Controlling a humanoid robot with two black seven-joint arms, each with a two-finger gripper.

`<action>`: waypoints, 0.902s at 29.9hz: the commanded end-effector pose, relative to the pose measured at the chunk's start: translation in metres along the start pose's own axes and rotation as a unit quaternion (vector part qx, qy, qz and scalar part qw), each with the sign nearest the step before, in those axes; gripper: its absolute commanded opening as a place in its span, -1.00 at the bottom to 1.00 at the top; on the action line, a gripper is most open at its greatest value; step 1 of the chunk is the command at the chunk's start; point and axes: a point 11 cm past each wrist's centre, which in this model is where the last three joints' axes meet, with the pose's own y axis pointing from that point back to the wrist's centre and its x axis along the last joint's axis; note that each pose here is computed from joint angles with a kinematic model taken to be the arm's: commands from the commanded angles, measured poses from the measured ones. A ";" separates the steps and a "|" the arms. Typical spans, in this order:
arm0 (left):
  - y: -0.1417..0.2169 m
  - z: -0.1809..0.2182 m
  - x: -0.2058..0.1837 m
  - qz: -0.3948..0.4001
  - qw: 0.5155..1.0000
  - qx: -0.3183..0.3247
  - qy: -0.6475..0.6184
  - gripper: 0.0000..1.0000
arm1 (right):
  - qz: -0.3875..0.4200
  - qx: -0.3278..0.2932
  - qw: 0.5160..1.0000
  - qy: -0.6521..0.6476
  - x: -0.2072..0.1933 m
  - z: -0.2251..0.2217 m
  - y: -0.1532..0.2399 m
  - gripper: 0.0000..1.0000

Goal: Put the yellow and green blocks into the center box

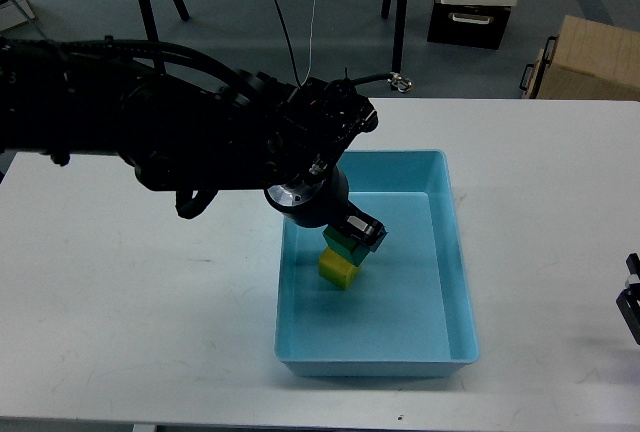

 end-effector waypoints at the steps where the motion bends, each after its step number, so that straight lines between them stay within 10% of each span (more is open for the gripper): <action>1: -0.008 -0.008 0.001 0.004 1.000 0.003 0.013 -0.59 | 0.002 0.001 1.000 0.000 0.001 -0.001 0.000 1.00; 3: -0.009 -0.008 0.000 0.003 1.000 0.001 0.015 -0.01 | 0.003 0.000 1.000 0.002 0.001 -0.001 0.000 1.00; 9: -0.013 -0.012 0.002 0.008 1.000 -0.011 0.027 0.61 | 0.008 0.003 1.000 0.000 0.005 -0.002 0.001 1.00; 20: -0.009 -0.020 0.019 0.037 0.998 -0.013 0.042 0.78 | 0.007 0.003 1.000 0.001 0.004 -0.003 0.001 1.00; 27: 0.040 -0.026 0.062 0.162 0.965 -0.151 0.139 0.83 | 0.003 0.007 1.000 0.004 0.002 -0.006 0.000 1.00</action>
